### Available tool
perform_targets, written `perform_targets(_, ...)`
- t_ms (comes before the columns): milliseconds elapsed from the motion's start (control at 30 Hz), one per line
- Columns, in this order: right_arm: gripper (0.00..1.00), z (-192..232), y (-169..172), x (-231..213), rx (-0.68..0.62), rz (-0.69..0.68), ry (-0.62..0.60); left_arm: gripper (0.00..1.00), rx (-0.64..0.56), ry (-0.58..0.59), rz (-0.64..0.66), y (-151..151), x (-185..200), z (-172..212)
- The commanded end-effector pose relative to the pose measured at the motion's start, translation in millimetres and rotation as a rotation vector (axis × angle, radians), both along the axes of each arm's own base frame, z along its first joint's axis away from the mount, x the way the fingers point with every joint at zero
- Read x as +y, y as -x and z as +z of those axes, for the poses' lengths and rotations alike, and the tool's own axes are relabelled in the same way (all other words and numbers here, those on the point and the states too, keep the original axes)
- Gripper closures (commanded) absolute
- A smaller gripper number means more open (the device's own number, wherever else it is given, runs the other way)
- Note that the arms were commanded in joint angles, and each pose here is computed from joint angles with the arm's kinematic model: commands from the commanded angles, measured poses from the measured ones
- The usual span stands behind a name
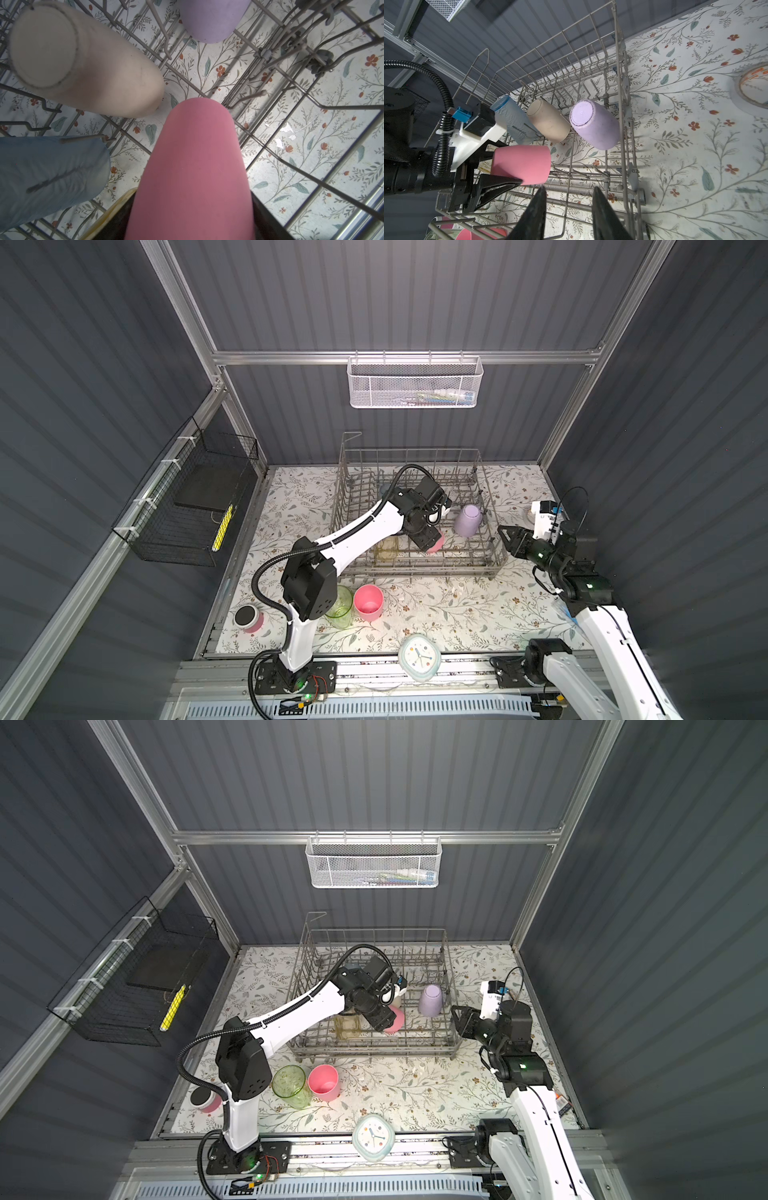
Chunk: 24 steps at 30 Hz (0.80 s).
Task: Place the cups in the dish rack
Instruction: 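Rotate the pink cup upside down with the left gripper and lower it into the rack, then release the pink cup beside the beige cup and raise the left gripper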
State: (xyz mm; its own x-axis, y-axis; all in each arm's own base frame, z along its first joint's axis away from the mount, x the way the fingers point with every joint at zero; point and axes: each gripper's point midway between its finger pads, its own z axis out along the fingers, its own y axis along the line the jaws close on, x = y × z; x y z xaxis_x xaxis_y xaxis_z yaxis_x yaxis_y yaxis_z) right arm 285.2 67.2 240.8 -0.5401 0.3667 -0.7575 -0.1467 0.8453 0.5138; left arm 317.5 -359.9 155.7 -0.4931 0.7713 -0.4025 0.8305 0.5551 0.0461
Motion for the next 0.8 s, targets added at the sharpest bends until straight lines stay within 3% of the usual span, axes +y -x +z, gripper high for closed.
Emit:
perform_targets(0,0.62,-3.0,-1.3,0.9,-0.007,0.011,0.001,0.36,-0.015,-0.084,-0.014,-2.9,4.1,-8.2)
perform_targets(467,0.61,-9.4,-1.7,0.5,0.009,0.009,-0.007,0.29,-0.088,-0.286,-0.043,-6.6,5.8,-14.5)
perform_targets(767,0.61,-10.2,-0.4,2.1,0.012,0.019,-0.014,0.19,-0.089,-0.28,-0.073,-0.1,1.0,-7.8)
